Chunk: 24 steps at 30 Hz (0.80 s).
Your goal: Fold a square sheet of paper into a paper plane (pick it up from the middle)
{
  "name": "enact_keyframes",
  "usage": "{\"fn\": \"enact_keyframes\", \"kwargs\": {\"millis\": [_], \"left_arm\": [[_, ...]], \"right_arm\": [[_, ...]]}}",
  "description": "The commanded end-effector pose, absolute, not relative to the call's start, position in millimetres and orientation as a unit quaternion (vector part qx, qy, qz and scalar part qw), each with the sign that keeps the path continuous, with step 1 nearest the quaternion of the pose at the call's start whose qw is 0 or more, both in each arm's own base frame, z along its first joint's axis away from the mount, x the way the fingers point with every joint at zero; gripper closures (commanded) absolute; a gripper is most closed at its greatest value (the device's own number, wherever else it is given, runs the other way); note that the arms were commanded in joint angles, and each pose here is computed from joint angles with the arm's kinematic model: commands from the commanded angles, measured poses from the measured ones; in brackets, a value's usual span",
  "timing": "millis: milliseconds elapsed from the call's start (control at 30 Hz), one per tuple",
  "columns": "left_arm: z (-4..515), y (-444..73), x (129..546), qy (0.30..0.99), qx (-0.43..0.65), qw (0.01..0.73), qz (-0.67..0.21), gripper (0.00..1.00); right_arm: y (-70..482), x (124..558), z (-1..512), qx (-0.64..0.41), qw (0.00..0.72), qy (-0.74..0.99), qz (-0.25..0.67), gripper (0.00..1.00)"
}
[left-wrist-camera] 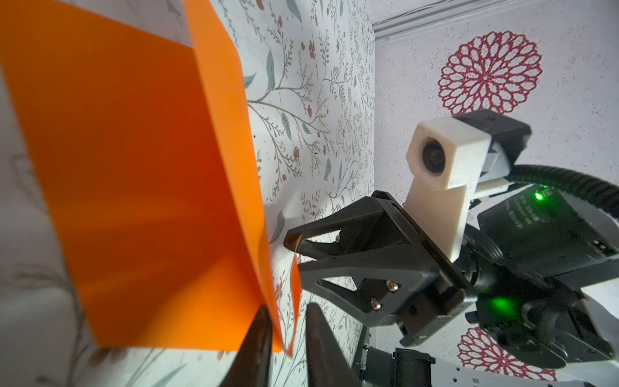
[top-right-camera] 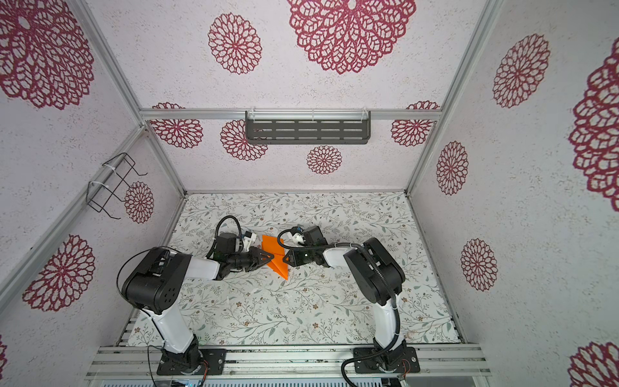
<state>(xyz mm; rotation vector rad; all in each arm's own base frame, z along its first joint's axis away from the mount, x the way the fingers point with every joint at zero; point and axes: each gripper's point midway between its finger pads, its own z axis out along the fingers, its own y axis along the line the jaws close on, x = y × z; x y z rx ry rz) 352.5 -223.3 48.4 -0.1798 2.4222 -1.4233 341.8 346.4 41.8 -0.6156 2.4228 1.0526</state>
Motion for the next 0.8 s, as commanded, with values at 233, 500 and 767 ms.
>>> {"fn": "enact_keyframes", "kwargs": {"millis": [233,500,767], "left_arm": [[39,-219,358,0.876,-0.081,0.152,-0.451,0.94],[61,-206,375,0.87,-0.176,0.183,-0.423,0.95],[67,-198,377,0.867,-0.26,0.179,-0.386,0.94]], "right_arm": [[331,358,82,-0.217,0.31,0.863,0.336,0.48],[313,353,115,-0.267,0.442,0.811,0.276,0.39],[361,330,122,-0.374,0.506,0.731,0.263,0.45]]}}
